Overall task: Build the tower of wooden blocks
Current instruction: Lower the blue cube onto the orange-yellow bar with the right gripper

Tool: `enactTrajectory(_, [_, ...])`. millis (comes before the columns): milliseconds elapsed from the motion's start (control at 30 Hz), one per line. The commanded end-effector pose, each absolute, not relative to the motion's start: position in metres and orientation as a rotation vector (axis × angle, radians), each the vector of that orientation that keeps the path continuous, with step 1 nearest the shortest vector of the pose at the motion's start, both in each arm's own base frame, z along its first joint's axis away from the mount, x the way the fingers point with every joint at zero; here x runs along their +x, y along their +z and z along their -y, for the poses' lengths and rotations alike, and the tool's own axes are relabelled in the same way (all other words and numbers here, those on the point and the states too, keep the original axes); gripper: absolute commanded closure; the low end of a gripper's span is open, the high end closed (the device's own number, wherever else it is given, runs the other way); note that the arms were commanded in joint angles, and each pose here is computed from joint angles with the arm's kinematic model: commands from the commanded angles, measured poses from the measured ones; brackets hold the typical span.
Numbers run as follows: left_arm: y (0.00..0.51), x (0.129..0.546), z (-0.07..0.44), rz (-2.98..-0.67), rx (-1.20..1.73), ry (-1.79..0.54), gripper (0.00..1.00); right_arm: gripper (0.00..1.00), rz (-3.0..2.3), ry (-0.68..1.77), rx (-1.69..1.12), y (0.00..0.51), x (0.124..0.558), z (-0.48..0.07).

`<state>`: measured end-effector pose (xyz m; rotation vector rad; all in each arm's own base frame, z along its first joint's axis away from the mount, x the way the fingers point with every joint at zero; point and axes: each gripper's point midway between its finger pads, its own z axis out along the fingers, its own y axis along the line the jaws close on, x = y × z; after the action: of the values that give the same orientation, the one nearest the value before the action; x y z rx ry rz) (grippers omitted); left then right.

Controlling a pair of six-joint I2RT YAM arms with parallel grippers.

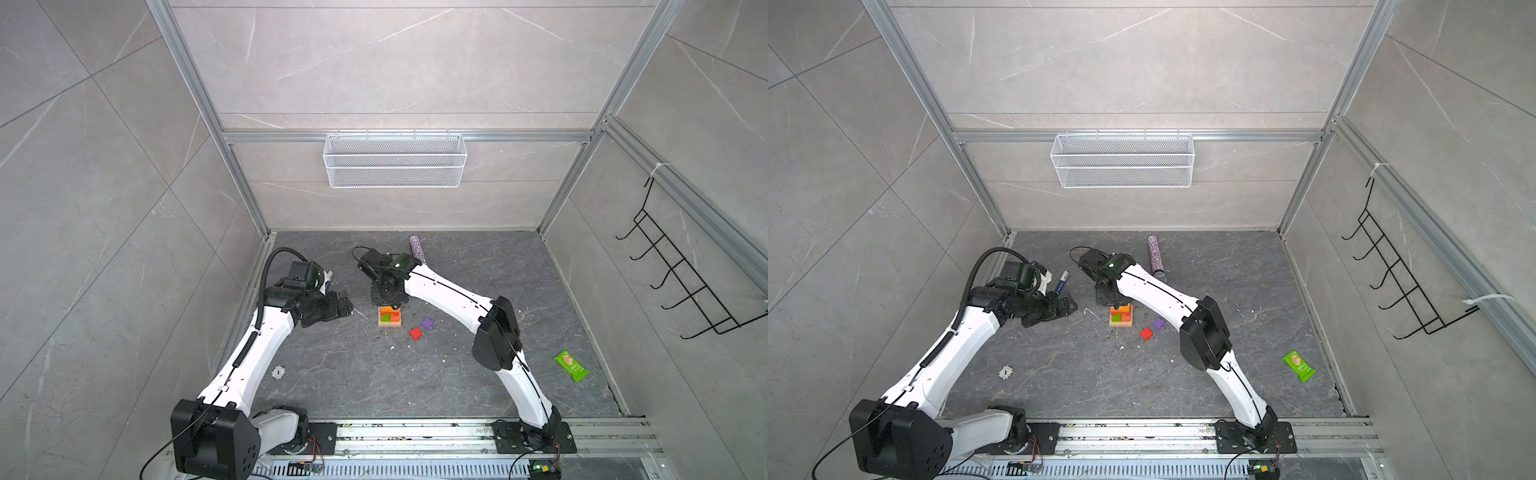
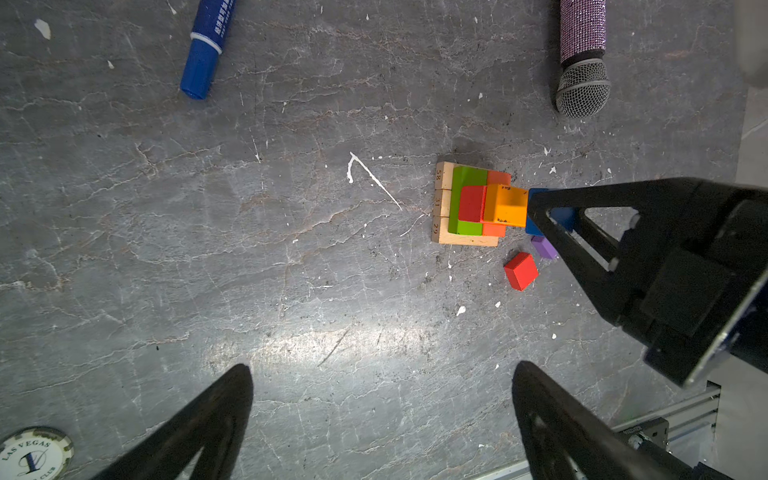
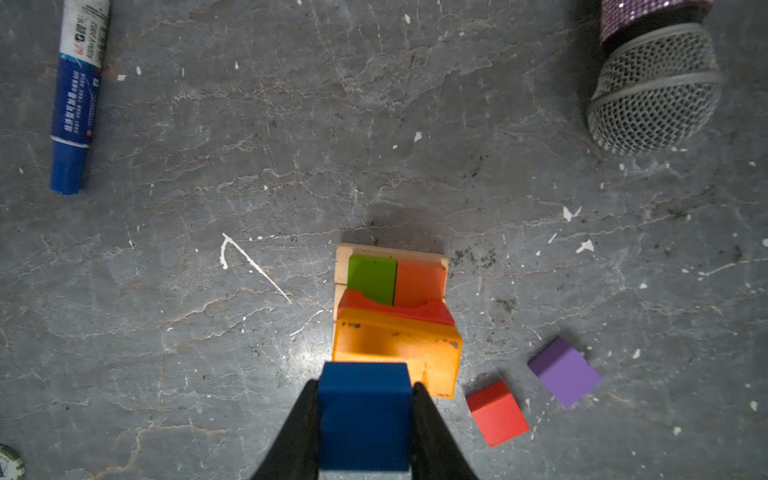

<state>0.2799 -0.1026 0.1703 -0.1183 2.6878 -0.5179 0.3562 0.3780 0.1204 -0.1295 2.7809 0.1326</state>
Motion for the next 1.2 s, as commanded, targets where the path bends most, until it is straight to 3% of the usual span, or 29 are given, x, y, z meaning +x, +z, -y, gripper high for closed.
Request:
enactTrajectory(0, [0.1774,0.2806,0.1064,-2.659,-0.082,-0.56,0.01,1.0,-2.78,0.082,-0.117,0.1169,0.3549,-0.375])
enactTrajectory(1167, [0.1779,0.2803,0.1061,-2.654,-0.086,-0.574,0.01,1.0,-2.762,0.081,0.002,0.1083,0.3558,-0.3692])
